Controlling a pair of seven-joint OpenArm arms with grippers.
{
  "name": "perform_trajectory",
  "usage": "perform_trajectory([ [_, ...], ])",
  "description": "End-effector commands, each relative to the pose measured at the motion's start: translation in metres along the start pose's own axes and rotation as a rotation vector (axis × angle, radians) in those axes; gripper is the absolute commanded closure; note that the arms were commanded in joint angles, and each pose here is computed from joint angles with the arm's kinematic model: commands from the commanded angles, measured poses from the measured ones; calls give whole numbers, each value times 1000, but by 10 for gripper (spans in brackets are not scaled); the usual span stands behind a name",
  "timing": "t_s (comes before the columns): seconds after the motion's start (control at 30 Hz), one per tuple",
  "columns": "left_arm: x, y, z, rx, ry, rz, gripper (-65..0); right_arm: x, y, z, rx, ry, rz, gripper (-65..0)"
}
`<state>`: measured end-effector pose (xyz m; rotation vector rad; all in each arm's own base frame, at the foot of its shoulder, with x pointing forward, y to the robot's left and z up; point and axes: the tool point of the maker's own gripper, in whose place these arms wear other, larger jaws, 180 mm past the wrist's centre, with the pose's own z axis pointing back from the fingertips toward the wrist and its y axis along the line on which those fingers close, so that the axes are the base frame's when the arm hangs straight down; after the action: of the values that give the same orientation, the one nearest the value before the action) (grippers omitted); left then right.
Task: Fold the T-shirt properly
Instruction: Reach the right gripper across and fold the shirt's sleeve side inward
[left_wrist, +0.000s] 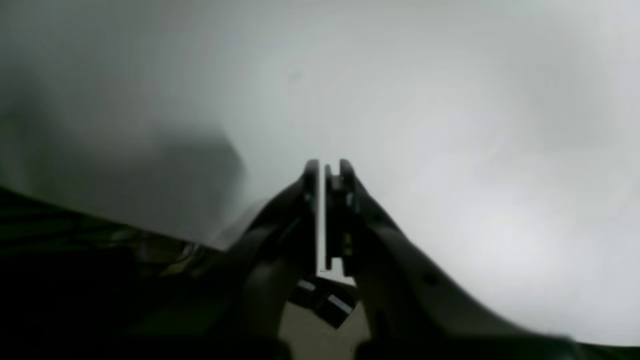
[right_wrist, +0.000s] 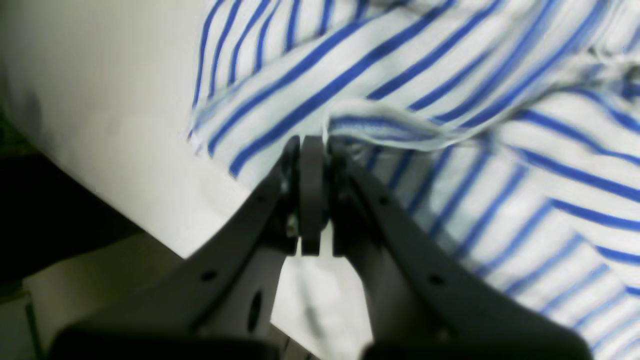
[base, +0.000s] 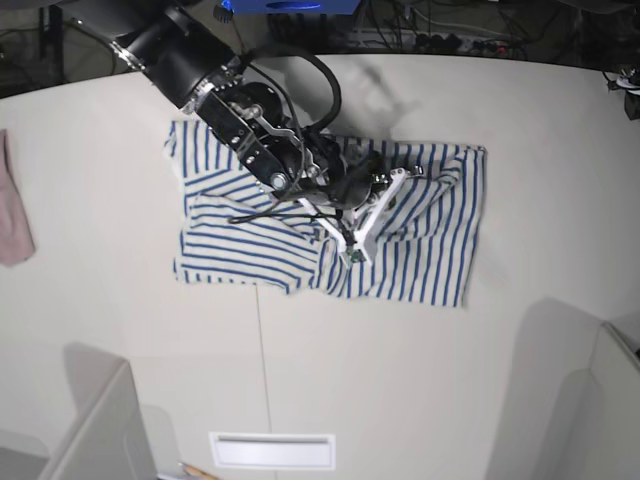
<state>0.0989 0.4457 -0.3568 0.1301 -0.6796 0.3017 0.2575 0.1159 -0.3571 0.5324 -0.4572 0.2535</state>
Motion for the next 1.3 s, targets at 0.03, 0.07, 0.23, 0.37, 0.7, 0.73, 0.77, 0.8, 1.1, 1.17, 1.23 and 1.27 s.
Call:
perform_trajectory([
  [0.03,14,4,6,7,-36,-27,0,15,9,14,37,-63,16,0],
  [0.07,15,3,6,7,-40,-29,0,14,6,17,27,-66,2,0],
  [0.23,15,-3,1,-11,-32,-39,0,10,-12,26,-26,-78,-31,0],
  [0.37,11,-16,-6,-49,-9,-60,0,15,-17,43,-30,-119,-25,0],
  [0.7,10,-21,-9,-63,-3,-68,0,-16,-40,23,-99,-51,-89,0],
  [0.73,10,-21,-9,-63,-3,-68,0,-19,-43,21,-109,-40,-93,0],
  [0.77,10,-21,-9,-63,-3,-68,0,-21,-46,19,-116,-33,-95,0],
  [0.8,10,-21,-9,-63,-3,-68,0,-24,-48,17,-123,-24,-98,0],
  [1.1,16,-23,-11,-66,-19,-66,0,-26,-54,33,-112,-61,-188,-302],
  [1.17,19,-24,-12,-67,-27,-67,0,-20,-51,43,-97,-91,-177,-281],
  [1.23,27,-28,-10,-69,-44,-86,0,-15,-42,51,-70,-116,-168,-252],
  [1.27,29,-33,-10,-78,-51,-99,0,-13,-37,53,-58,-125,-168,-231],
])
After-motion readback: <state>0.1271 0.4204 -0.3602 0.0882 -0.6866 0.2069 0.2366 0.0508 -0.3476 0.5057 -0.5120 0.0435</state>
